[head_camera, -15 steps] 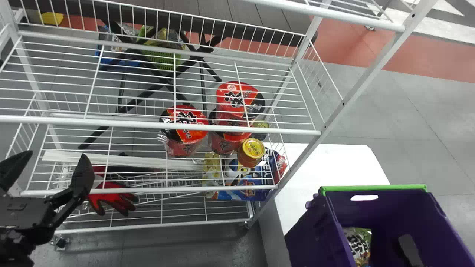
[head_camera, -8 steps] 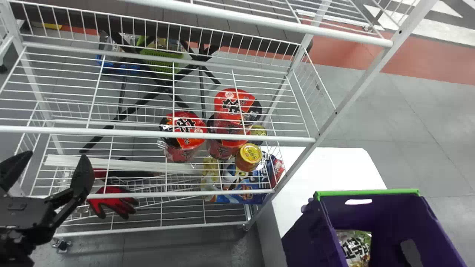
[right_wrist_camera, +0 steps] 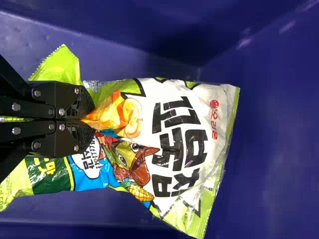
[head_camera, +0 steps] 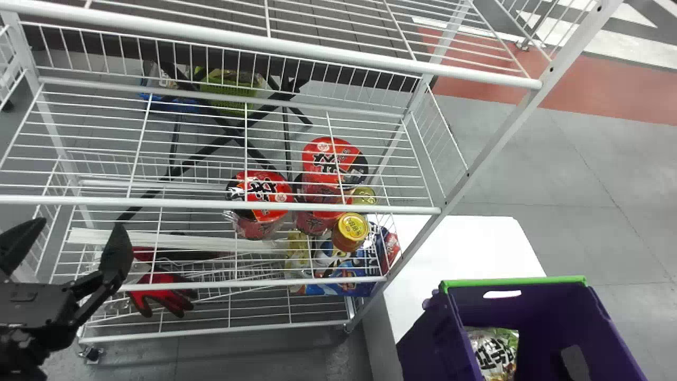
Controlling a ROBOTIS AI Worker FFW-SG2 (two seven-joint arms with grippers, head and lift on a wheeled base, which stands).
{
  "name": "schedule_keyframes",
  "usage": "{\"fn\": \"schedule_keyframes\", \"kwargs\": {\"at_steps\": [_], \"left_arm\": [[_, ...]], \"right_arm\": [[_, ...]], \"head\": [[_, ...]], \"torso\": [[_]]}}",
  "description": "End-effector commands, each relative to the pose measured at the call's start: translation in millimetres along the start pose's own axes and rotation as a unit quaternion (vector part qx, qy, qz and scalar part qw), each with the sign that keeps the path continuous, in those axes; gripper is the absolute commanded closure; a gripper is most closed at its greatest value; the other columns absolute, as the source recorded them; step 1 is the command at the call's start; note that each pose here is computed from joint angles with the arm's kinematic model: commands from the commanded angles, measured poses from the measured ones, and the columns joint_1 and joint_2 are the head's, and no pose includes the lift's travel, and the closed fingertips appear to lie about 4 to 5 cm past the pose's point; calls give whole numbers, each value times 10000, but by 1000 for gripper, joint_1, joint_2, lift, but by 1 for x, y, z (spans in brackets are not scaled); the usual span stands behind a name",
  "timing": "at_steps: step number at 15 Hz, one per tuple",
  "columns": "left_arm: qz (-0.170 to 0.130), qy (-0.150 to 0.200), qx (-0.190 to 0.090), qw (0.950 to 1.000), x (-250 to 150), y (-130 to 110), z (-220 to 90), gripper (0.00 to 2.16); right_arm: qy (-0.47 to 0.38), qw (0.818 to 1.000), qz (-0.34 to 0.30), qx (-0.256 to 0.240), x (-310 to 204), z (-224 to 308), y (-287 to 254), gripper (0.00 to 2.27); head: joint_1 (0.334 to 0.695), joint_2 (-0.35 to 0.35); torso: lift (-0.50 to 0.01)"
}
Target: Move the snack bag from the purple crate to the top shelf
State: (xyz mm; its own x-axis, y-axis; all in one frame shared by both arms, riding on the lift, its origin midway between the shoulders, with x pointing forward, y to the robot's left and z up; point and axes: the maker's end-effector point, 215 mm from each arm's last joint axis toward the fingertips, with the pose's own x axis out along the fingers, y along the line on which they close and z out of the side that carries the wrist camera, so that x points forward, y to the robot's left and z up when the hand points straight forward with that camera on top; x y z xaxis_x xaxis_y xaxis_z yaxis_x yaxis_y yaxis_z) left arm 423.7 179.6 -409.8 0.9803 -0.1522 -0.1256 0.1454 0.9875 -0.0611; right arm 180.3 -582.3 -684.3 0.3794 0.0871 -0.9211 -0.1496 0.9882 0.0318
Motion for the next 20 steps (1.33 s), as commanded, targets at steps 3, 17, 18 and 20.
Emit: {"fn": "schedule_keyframes", "kwargs": {"at_steps": [3,17,18,20], "left_arm": [[-17,-11,0,10000,-4,-1,3,137],[62,3,-4,10000,-34,10,13,137],[69,2,-7,10000,-34,11,13,137],[71,-54,-21,10000,-34,11,18,137]], "right_arm": [[24,10000,-11,27,-1,0,-3,1956],[52,9991,144,390,-19,-7,-5,1956],[15,9993,141,360,-19,-7,-4,1956],[9,9993,120,355,-20,-6,-6,1956]], "head": [[695,-350],[695,-350],[695,-350],[695,-350]], "torso": [[-328],[-272],[-268],[-260]]}}
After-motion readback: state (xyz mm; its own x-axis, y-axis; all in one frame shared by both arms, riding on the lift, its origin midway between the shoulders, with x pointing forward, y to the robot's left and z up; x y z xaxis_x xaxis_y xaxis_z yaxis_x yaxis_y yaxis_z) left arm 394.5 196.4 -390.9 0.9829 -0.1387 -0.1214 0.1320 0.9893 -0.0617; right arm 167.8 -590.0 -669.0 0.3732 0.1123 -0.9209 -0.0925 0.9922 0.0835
